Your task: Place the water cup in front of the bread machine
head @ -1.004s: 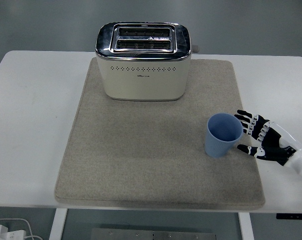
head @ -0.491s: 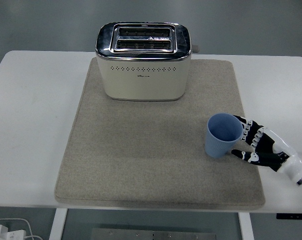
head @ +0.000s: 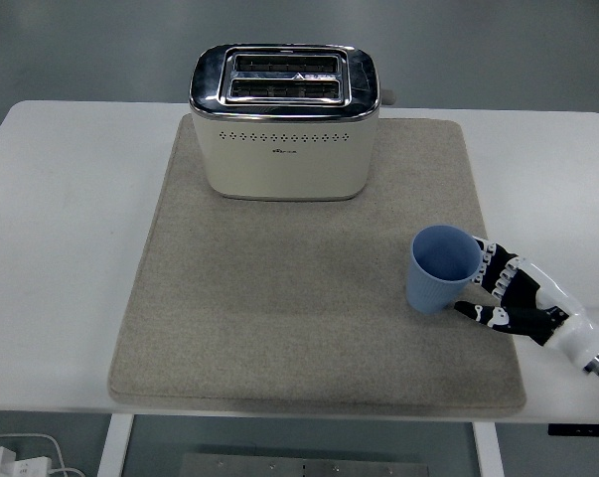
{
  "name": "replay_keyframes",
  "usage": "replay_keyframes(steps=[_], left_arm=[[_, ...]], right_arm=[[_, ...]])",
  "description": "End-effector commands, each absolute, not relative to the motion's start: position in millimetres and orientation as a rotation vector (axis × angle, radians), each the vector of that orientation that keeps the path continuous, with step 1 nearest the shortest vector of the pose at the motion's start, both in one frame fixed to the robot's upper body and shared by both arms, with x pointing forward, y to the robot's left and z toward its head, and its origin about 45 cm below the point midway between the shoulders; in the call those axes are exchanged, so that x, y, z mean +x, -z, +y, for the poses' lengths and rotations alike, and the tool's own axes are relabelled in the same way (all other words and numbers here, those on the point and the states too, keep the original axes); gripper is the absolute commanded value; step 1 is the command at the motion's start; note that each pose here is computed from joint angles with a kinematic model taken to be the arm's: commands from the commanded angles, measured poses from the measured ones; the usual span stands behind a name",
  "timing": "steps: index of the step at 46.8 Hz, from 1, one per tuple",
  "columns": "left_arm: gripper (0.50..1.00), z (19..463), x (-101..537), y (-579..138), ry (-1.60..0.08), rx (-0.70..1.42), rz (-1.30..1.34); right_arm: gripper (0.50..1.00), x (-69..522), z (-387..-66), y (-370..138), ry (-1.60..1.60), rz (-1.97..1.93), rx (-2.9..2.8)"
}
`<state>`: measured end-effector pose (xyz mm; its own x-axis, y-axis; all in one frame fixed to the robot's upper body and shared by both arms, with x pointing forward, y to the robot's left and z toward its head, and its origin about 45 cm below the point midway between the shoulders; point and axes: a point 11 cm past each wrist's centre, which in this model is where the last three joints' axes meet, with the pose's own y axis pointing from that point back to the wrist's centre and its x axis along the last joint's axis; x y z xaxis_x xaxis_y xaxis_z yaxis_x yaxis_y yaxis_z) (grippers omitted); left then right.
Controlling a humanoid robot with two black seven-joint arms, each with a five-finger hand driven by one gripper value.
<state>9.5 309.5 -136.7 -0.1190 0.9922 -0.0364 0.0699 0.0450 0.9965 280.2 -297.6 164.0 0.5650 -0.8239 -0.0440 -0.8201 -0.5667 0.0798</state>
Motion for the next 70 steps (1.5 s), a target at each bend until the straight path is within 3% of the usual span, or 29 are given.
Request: replay_keyframes(steps=[1, 70], left_arm=[[1.000, 309.5, 9.6, 136.7, -1.230, 1.174, 1.369], [1.000, 309.5, 9.8, 136.7, -1.230, 1.173, 1.368]], right_arm=[[0.928, 280.0, -293.8, -163.7, 0.125, -1.436, 2.745], [0.928, 280.8, -243.9, -156.2, 0.145, -1.395, 2.846]])
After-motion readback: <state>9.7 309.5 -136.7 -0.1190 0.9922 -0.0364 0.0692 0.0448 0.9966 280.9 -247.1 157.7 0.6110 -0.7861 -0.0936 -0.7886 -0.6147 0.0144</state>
